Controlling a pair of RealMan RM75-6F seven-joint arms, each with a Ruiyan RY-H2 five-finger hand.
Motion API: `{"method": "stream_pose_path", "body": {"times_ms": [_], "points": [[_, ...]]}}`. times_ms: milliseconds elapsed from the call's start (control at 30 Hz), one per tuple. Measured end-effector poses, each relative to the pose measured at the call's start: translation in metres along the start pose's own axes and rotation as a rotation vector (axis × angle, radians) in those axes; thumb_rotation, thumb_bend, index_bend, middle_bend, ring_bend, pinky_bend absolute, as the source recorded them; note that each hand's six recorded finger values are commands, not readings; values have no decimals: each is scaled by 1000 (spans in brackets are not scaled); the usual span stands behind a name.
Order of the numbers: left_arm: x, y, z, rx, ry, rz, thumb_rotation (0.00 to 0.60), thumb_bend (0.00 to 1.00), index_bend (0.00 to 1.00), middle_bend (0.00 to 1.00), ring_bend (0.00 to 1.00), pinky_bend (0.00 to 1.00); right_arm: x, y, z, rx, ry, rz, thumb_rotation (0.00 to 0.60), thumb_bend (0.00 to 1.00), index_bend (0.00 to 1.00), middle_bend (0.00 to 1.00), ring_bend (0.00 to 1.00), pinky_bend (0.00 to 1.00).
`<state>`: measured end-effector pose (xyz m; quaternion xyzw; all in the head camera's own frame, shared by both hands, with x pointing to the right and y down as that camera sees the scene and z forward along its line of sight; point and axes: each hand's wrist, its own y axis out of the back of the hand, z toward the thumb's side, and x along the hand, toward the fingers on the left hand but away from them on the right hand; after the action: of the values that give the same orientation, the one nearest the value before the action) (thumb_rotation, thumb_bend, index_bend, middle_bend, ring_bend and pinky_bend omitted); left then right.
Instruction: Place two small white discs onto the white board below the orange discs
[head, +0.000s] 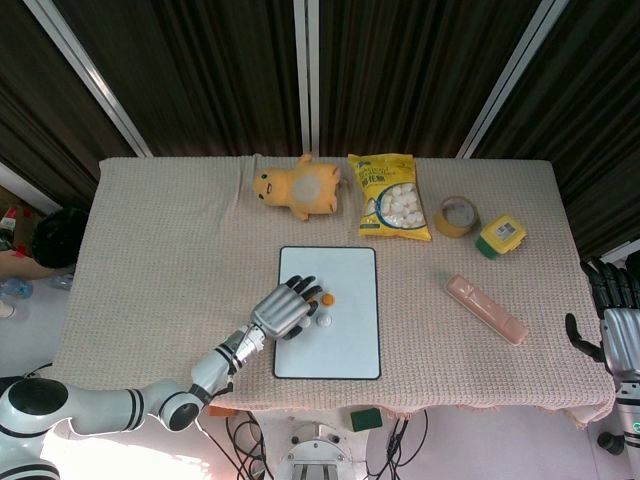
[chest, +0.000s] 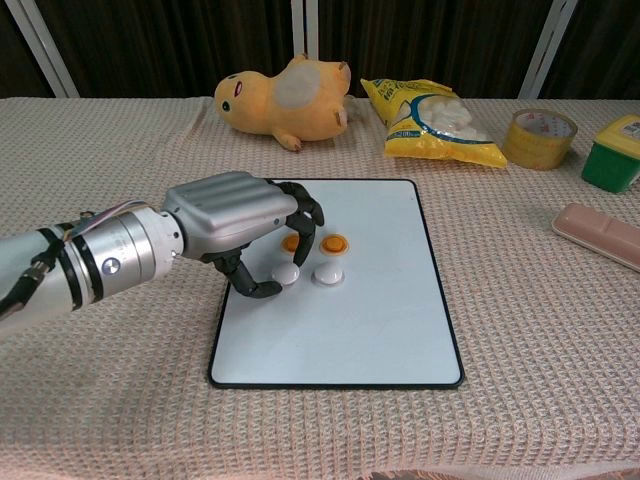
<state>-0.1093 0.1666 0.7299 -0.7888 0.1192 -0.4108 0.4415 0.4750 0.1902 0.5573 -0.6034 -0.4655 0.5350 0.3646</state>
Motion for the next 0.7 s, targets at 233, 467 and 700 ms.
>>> {"method": "stream_pose_path", "body": {"times_ms": [233,467,700], "points": [[3,0,1,8,3,2,600,263,505,172,70,173,1,1,0,-2,-2,-3,600,466,0,0,0,0],[3,0,2,22,6,6,600,264,506,172,70,173,2,1,-1,-2,-1,-2,600,466,0,0,0,0],[4,-1,3,23,8,4,600,264,505,172,70,173,2,1,-2,5,9,3,600,466,0,0,0,0]]}}
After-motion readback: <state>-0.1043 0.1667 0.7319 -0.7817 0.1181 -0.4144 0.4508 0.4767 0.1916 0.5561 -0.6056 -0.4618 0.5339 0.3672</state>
